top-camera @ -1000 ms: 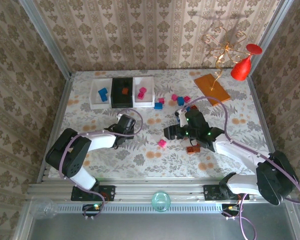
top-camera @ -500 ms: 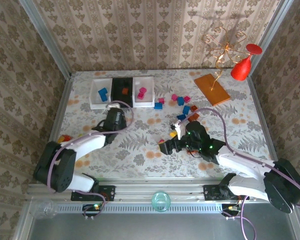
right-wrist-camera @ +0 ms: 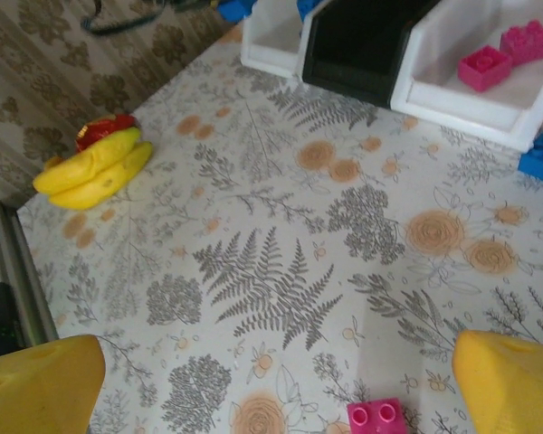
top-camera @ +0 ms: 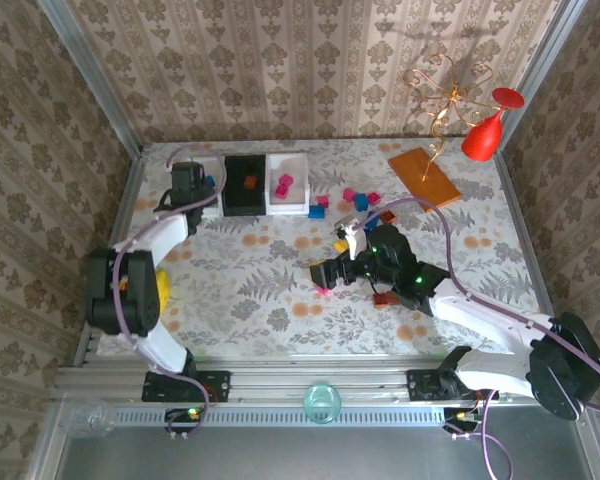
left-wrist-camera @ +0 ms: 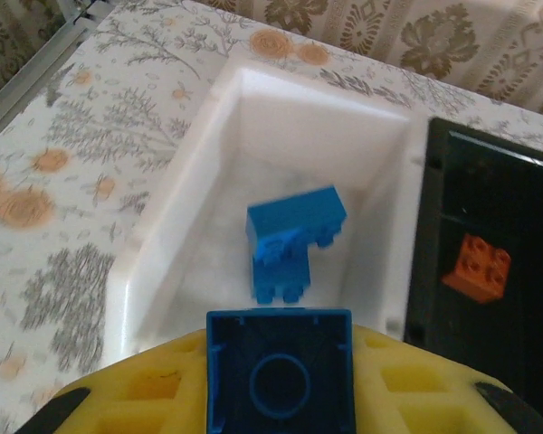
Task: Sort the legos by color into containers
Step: Place the lego in the container, then pick up the lego from the center of the table.
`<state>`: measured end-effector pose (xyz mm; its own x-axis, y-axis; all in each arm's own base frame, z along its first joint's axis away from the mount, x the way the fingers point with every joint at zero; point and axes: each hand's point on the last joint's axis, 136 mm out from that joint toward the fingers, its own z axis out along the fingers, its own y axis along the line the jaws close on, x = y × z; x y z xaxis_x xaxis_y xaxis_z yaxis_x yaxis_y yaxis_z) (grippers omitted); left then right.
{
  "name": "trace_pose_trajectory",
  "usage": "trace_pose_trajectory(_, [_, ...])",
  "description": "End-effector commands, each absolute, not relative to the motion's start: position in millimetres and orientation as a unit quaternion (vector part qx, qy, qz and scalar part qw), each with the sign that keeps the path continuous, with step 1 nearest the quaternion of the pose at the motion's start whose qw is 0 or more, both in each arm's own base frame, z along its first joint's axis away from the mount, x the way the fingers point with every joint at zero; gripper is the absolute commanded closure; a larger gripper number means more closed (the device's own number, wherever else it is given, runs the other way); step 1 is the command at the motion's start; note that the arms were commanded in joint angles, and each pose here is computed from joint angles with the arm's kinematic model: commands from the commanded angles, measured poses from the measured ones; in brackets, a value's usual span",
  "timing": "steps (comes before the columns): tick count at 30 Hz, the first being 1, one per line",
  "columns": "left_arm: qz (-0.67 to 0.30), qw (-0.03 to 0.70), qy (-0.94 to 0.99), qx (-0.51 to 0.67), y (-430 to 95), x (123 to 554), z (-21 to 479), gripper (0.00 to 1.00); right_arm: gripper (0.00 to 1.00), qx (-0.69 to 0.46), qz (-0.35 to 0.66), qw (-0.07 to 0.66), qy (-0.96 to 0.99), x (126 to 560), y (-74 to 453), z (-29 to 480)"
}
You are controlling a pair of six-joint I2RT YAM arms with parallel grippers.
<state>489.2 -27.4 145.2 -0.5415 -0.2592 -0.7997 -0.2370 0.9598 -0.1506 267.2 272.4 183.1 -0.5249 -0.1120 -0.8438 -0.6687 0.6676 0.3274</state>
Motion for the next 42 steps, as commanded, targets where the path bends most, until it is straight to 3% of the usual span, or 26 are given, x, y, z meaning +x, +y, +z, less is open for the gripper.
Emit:
trace_pose_trajectory(1, [-0.002,0.432,0.893,-0.129,-18.2,510.5,137.0,0.68,0.0,-0.233,0.314,0.429,0.814,270.9,269.0,172.9])
trace_pose_trajectory(14, [-0.012,0.374,0.916,-0.142,-5.7,551.1,90.7,0.61,0.0,-0.225,0.282,0.43,0.827,275.8,257.2,149.2])
trace_pose_trajectory(25, [-0.071,0.385,0.913,-0.118,-26.0,573.1,112.5,0.46,0.0,-0.225,0.276,0.423,0.834,278.1,257.5,139.4])
trace_pose_trajectory(35, [-0.171,0.477,0.855,-0.111,-46.9,533.0,192.1,0.41,0.0,-0.225,0.267,0.417,0.839,281.1,257.7,133.6])
trace_pose_trajectory(42, [-0.184,0.484,0.844,-0.14,-42.4,487.9,182.5,0.4,0.0,-0.224,0.261,0.416,0.842,281.7,256.0,132.0])
